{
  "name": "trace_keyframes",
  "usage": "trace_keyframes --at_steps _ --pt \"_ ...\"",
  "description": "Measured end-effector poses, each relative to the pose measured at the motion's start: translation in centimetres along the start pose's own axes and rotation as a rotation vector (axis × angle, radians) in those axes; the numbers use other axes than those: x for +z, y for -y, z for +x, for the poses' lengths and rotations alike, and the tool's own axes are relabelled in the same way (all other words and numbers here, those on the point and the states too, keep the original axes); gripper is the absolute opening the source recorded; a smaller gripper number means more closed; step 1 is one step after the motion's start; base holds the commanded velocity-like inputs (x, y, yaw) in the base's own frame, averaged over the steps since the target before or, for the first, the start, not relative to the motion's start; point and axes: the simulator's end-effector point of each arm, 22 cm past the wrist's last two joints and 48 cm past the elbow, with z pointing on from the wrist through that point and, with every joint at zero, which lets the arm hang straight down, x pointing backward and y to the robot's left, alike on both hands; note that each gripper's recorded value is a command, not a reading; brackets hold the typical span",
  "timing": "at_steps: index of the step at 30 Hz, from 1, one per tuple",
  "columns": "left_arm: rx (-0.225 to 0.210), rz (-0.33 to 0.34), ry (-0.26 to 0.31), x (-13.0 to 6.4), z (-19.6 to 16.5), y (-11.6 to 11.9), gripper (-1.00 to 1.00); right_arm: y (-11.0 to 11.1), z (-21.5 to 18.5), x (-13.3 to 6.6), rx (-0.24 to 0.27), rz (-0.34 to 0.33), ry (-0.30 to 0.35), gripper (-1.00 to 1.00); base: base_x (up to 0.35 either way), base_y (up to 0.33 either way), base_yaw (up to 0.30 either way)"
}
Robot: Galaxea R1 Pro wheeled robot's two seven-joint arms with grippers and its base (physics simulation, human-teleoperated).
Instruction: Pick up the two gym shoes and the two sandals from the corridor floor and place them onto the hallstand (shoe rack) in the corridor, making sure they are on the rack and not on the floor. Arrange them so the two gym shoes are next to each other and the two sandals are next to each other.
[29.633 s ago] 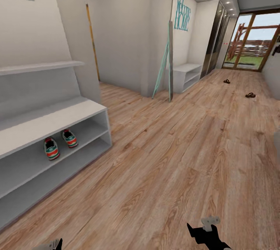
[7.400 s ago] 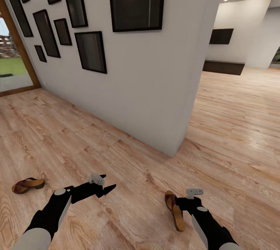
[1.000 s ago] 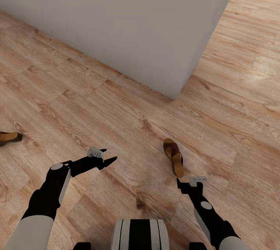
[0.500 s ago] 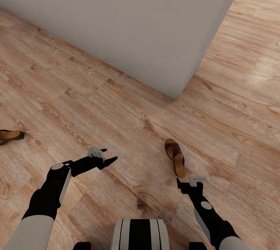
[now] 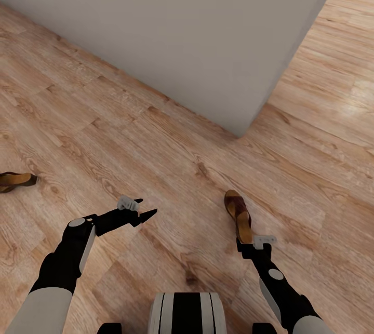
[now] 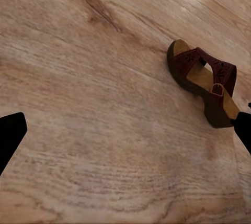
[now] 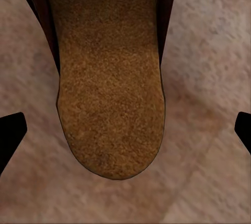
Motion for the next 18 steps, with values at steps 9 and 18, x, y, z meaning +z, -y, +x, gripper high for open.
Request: trace_keyframes --at_steps 9,18 --pt "0.001 0.001 0.000 0.05 0.00 0.06 1.00 0.04 0.01 0.00 0.000 0.001 0.000 1.00 0.006 0.000 0.002" --pt "0.004 -0.001 -0.003 0.04 -0.05 -0.03 1.00 0.05 0.01 0.00 0.000 0.001 0.000 1.00 0.000 0.000 0.000"
